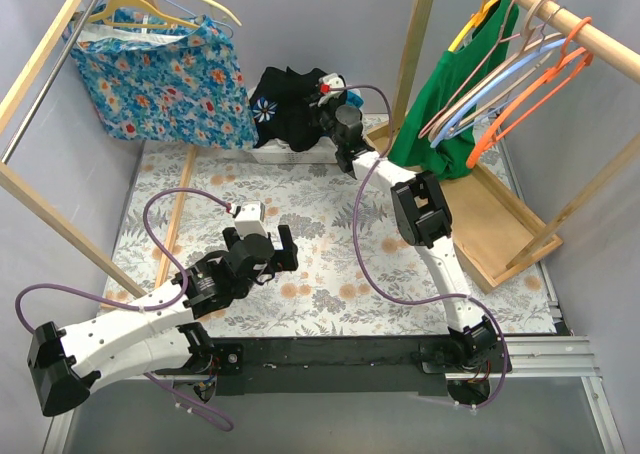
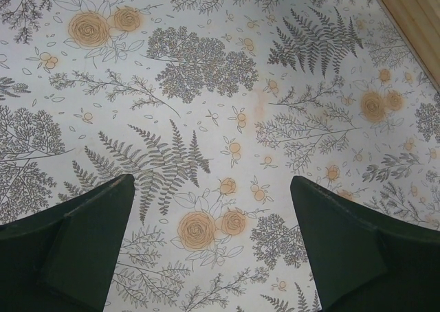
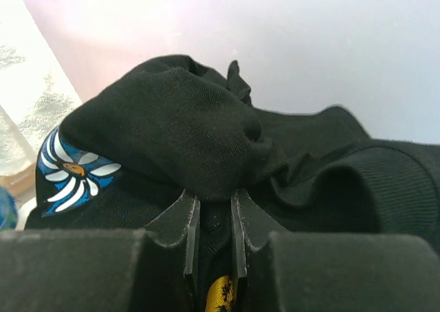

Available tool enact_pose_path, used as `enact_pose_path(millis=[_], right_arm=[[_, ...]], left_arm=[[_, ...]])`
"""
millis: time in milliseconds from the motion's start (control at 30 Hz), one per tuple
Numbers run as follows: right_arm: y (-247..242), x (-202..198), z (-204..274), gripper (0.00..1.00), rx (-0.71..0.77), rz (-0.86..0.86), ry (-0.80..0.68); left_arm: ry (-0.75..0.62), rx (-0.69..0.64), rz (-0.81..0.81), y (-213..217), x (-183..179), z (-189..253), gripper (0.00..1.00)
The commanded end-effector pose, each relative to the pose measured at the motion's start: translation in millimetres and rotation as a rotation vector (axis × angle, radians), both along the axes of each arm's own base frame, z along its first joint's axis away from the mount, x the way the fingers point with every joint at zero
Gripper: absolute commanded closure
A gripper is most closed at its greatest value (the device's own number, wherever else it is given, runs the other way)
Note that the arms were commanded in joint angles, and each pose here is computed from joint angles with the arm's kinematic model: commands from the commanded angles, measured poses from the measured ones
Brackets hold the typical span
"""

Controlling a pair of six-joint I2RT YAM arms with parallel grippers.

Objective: Remove the t-shirt from the hanger
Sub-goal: Place the T-shirt in the bin.

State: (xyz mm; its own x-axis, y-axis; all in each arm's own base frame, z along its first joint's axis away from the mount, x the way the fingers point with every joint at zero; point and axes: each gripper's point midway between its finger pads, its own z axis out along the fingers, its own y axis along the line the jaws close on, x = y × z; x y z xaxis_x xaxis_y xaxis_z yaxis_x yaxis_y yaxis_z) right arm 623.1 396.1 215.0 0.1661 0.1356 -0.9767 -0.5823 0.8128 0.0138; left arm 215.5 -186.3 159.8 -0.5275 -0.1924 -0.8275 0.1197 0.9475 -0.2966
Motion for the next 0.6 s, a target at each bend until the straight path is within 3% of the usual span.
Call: enact_pose_path(millis=[0,33,67,133,167,233,267,500,567], right_arm=[[-3.5,-9.9,-16.0,0.99,0.075,-0.001,0.121],[-5.2,-11.8,-15.4,0.98,0.076,-0.003,0.125],[-7.0,-15.7,-3.0,0.85,0.088,-0.005,0.117],[-14.4,-21.1,-5.0,0.70,0.087,-0.026,0.136],[-18.5,-25.4,14.5,0.56,0.103,-0.036,0.120],[-26.8,-30.9,10.7,0.47,0.081,-0.080,0.154],[-31.5,-36.8,30.6,0.42,0.090,-0.091,0.133],[-51.9,-71.2,53.2,0.37,0.054,-0.135,0.113],[-52.6,-83.5,68.0,0.45,0.056,-0.135,0.093]], left_arm=[[-0.021,-0.024,0.002,2.5,-0.3,7.6,0.02],[-0.023,-0.027,0.006,3.4,-0.4,8.0,0.02],[-0.023,-0.028,0.008,4.6,-1.0,8.1,0.02],[-0.029,-0.037,0.012,6.6,-1.8,10.0,0.02],[-0.029,-0.035,0.015,7.5,-1.9,10.3,0.02],[-0.029,-0.039,0.019,9.0,-3.0,11.1,0.02],[-0.031,-0.046,0.020,9.1,-2.9,12.9,0.02],[-0.041,-0.064,0.014,9.6,-4.4,17.6,0.02],[-0.042,-0.065,0.014,10.4,-4.9,19.3,0.02]])
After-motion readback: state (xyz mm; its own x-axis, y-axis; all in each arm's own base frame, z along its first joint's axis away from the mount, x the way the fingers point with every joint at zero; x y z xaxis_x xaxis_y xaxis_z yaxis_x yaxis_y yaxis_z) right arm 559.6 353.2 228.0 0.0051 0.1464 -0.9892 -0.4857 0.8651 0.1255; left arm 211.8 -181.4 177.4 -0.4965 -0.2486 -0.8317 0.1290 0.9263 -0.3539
